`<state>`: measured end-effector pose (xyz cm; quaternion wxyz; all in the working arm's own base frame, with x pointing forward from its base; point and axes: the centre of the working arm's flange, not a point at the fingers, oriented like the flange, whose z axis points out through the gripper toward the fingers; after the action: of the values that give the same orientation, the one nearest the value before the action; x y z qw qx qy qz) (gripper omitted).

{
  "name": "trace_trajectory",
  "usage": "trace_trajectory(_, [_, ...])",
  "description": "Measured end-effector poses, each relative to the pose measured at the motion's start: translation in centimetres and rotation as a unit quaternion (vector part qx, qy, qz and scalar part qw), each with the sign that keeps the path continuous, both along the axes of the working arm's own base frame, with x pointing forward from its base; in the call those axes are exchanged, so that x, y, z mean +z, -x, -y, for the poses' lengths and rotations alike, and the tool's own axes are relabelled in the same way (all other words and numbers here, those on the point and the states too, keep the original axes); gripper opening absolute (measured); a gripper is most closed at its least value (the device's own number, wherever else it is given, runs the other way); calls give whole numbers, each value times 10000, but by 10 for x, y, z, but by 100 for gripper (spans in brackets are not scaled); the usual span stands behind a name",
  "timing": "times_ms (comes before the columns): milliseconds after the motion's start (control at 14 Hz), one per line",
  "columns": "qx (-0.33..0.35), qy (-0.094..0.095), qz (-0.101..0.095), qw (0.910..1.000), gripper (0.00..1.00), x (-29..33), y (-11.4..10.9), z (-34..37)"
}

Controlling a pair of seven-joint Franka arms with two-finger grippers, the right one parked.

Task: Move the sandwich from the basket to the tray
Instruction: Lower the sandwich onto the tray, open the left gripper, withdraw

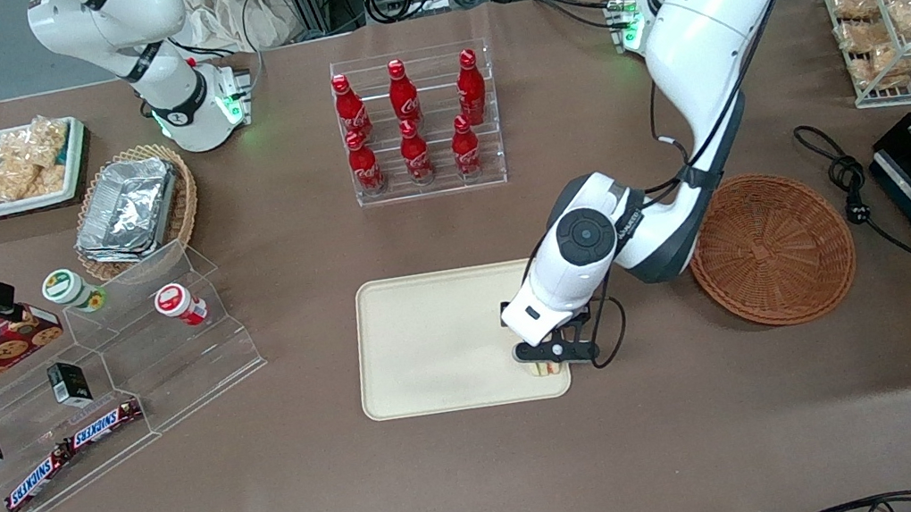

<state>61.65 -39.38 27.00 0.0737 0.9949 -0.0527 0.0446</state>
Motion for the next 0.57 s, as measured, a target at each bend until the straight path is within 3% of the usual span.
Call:
trace_trajectory(71, [79, -107, -8, 9999, 98, 23, -4, -6])
trace_trajectory(357, [626, -647, 86, 9959, 99, 160, -18, -84])
trace_trajectory(571, [754, -897, 208, 9929, 99, 246, -13, -160])
